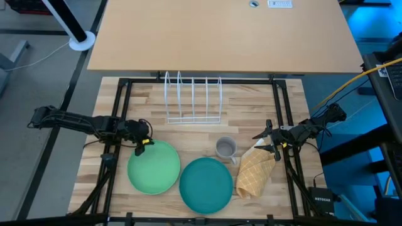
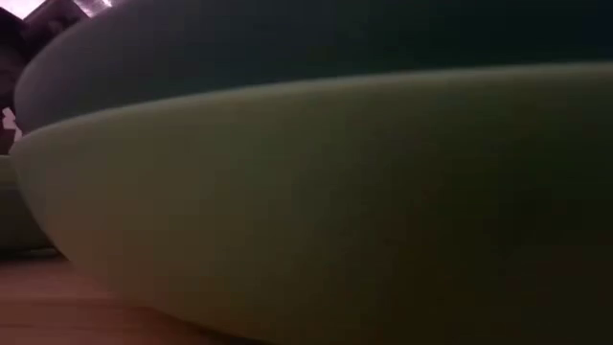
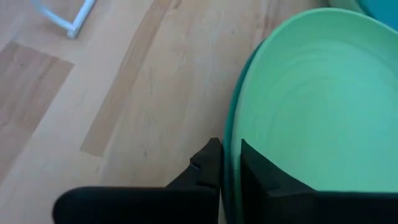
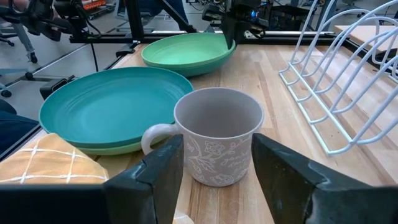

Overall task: Sort dishes
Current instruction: Put the left green plate into the white dish rack

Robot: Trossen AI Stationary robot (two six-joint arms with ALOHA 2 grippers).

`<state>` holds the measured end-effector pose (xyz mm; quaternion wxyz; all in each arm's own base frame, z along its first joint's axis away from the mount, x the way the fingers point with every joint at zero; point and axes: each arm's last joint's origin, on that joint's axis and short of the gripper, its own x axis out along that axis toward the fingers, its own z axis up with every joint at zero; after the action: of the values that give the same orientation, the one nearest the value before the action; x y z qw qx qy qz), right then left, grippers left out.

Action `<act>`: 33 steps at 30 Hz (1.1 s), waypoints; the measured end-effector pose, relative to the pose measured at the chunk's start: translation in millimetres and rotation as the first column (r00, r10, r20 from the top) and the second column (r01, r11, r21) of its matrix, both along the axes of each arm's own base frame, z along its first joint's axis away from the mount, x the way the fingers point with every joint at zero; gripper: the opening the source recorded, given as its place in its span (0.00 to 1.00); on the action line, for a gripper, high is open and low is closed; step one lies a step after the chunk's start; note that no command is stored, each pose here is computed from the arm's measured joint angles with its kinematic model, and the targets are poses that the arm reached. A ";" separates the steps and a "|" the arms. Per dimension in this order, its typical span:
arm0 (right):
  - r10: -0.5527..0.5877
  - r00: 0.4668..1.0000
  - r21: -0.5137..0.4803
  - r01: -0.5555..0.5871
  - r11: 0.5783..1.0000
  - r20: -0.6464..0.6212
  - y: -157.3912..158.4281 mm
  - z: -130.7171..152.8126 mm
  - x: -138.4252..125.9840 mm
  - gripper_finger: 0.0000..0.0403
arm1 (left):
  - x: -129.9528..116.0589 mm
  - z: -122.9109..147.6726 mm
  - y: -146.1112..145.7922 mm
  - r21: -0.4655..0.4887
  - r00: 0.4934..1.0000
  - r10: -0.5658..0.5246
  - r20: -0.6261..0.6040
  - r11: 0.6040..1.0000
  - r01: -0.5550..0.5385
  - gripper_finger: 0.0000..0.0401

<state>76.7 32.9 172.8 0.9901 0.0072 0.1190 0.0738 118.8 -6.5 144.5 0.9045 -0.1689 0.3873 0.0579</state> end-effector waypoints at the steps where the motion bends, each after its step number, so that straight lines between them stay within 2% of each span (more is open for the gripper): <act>1: 0.000 1.000 0.000 0.000 1.000 0.000 0.0 -0.1 0.0 0.48 | 0.2 0.6 -0.1 -0.001 1.000 0.000 0.002 1.000 0.000 0.06; 6: 0.000 1.000 0.000 0.000 1.000 0.000 0.0 -0.1 0.0 0.48 | 0.3 0.6 0.0 -0.026 1.000 0.029 0.001 0.999 -0.029 0.15; 13: 0.000 1.000 0.000 0.000 1.000 0.000 0.0 0.0 0.0 0.48 | 0.4 0.7 0.0 -0.029 1.000 0.030 0.003 0.999 -0.030 0.21; 33: 0.000 1.000 0.000 0.000 1.000 0.000 0.0 -0.1 0.0 0.48 | -2.5 -2.1 0.1 -0.025 0.999 0.027 -0.039 0.999 -0.028 0.22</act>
<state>76.7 32.9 172.7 0.9901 0.0073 0.1191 0.0738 116.2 -6.4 142.4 0.8936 -0.1848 0.4032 0.0686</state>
